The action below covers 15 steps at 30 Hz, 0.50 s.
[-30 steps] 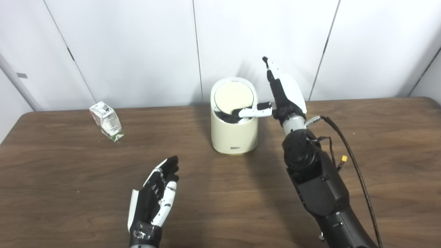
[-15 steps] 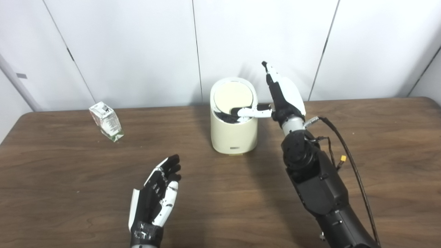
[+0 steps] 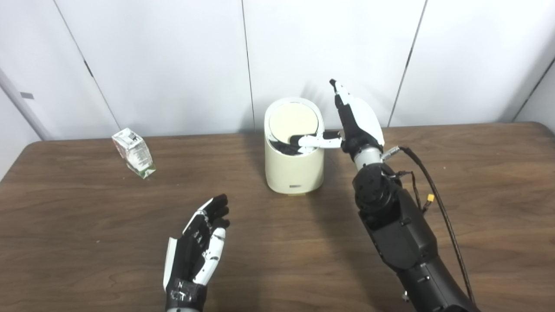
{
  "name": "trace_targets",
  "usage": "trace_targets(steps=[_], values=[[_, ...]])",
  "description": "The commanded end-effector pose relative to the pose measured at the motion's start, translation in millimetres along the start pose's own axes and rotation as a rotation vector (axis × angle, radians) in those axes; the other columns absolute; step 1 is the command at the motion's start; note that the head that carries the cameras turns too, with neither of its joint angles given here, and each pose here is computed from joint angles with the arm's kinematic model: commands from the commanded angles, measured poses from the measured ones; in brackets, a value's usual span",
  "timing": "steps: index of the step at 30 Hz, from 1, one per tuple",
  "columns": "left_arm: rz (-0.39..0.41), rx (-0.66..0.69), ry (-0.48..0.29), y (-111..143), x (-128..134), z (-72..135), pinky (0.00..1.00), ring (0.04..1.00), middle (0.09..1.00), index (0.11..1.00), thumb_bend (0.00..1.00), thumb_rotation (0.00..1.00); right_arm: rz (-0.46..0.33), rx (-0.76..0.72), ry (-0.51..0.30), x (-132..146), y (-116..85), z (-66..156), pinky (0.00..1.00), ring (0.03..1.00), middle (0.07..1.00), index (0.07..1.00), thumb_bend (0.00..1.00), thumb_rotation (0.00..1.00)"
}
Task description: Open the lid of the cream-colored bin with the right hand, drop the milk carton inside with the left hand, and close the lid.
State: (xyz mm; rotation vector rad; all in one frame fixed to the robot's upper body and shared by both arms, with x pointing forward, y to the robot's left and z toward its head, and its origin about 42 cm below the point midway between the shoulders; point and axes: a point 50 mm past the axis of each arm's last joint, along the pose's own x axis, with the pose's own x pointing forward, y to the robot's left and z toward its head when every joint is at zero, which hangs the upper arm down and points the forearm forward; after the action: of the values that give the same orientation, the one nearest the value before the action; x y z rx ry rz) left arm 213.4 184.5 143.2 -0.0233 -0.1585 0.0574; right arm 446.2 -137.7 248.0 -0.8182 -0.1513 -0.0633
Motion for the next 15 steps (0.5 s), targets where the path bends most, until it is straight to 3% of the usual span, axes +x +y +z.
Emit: trace_targets(steps=[1, 10, 15], values=[[0.016, -0.016, -0.03, -2.8, -6.3, 5.3, 0.81, 0.845, 0.853, 0.837, 0.16, 0.49, -0.016, -0.033, -0.009, 8.5, -5.7, 9.5, 0.99, 1.0, 1.0, 1.0, 0.83, 0.39], [0.012, -0.019, -0.032, -4.7, -7.2, 6.0, 0.81, 0.85, 0.855, 0.835, 0.17, 0.49, 0.002, -0.002, 0.06, 17.7, -1.8, 9.1, 0.99, 1.0, 1.0, 1.0, 0.87, 0.18], [0.014, -0.02, -0.032, -4.2, -7.2, 7.0, 0.81, 0.848, 0.855, 0.837, 0.17, 0.49, 0.009, -0.014, 0.067, 16.9, 0.8, 10.0, 0.99, 1.0, 1.0, 1.0, 0.9, 0.11]])
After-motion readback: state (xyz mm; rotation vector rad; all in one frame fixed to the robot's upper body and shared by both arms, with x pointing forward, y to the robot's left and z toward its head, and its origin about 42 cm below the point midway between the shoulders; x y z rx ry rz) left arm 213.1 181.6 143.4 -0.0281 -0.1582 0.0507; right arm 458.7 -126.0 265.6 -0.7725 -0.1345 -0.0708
